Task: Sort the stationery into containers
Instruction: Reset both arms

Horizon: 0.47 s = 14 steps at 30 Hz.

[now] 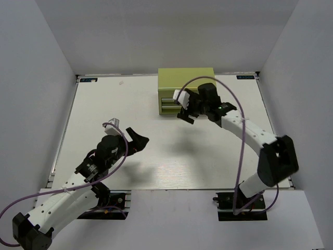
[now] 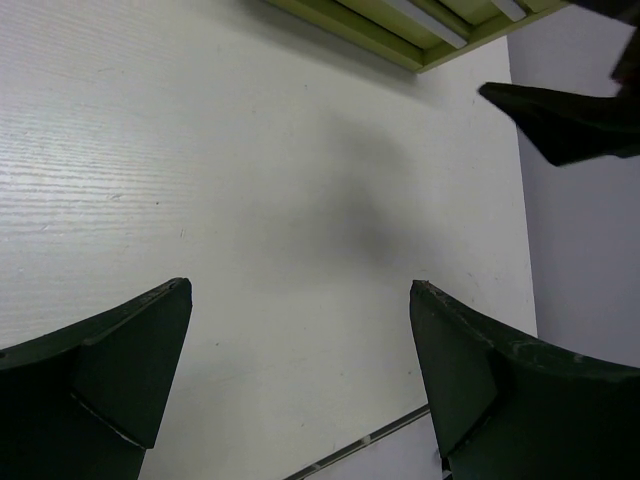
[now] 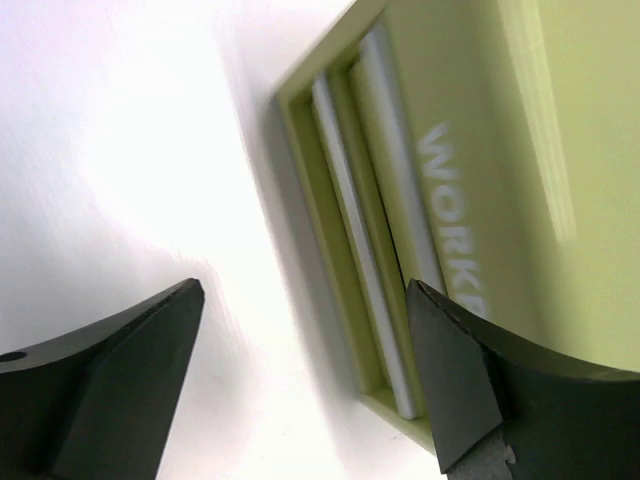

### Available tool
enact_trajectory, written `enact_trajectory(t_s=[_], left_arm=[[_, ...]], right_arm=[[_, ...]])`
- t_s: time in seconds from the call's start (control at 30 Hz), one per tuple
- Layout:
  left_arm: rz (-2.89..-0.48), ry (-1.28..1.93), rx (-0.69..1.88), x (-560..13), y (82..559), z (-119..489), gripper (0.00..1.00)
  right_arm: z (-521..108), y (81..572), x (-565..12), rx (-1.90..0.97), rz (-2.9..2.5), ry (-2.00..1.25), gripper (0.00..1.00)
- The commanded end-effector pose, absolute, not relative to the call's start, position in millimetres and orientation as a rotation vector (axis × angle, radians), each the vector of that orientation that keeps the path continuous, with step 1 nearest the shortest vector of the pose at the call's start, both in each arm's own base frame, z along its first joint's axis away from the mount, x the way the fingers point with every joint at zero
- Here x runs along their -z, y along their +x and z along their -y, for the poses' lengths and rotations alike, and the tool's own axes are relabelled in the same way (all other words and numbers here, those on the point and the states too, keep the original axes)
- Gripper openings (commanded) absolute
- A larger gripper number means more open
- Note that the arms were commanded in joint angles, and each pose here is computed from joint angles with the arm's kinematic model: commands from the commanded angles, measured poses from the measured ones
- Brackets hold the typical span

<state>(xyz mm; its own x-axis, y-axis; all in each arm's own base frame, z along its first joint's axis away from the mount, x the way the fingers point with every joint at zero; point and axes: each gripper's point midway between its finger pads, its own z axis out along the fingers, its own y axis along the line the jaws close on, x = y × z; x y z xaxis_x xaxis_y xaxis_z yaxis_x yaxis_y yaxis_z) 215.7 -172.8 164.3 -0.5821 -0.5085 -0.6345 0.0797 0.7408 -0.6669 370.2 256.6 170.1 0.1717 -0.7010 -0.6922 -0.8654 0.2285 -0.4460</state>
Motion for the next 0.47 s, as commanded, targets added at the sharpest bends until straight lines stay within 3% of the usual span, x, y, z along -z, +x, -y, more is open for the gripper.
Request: enact_trajectory(t_s=[0.0, 0.1, 0.23, 0.43], left_arm=[[-1.981, -0.254, 0.892, -186, 221, 184, 1.00], [-1.966, -0.209, 0.901, -196, 223, 190, 1.00], [-1.957, -0.165, 0.920, -207, 225, 197, 1.00], [-1.957, -0.121, 0.920, -214, 227, 202, 1.00]], right_arm=[[-263, 347, -207, -0.448, -1.702, -1.220, 0.90], [-236, 359, -241, -0.361, -1.744, -0.915, 0.90], [-200, 368, -255, -0.196, -1.781, -0.743, 0.90], [-172, 363, -250, -0.079, -1.754, -0.675, 0.90]])
